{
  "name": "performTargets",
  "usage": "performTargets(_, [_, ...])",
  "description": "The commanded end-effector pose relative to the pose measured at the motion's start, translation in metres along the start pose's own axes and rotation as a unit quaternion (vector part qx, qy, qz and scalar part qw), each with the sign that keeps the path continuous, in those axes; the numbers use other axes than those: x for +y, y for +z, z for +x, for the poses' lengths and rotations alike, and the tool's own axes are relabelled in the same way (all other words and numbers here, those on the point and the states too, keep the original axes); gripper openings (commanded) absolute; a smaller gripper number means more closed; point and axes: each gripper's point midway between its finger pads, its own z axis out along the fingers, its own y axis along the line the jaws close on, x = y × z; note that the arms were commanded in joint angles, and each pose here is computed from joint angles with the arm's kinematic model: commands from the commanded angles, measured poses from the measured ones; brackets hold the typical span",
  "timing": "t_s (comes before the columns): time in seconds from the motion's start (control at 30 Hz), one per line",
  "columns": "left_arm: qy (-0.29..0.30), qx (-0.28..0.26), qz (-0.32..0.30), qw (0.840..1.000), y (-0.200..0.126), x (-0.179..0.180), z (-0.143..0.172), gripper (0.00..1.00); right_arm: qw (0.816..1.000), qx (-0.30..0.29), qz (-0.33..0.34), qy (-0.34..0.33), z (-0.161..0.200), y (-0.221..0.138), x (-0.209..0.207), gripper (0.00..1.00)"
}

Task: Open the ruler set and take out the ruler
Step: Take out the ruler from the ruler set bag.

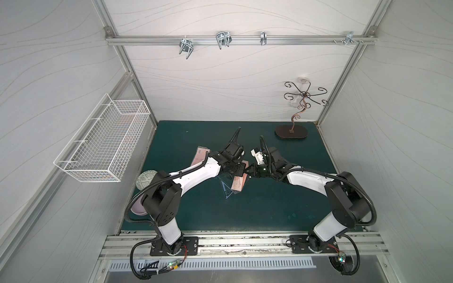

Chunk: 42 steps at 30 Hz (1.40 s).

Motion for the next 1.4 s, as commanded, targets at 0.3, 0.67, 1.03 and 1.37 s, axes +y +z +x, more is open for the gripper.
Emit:
performTargets(0.3, [0.012, -0.031, 0.051, 0.998, -0.004, -0.025, -0.015, 0.00, 0.997, -0.029, -0.040, 0.057, -0.021, 0.009, -0.001, 0.21])
performTargets(0.67, [0.013, -0.036, 0.064, 0.997, -0.006, -0.031, -0.017, 0.00, 0.994, -0.035, -0.089, 0.055, -0.025, 0.010, 0.015, 0.22])
performTargets(1.03, [0.019, -0.060, 0.069, 0.996, -0.015, -0.031, -0.021, 0.00, 0.989, -0.017, -0.132, 0.063, -0.021, 0.024, 0.021, 0.20])
performTargets(1.37, [0.017, -0.089, 0.092, 0.992, -0.028, -0.037, -0.024, 0.00, 0.983, -0.009, -0.179, 0.049, -0.018, 0.011, 0.031, 0.23])
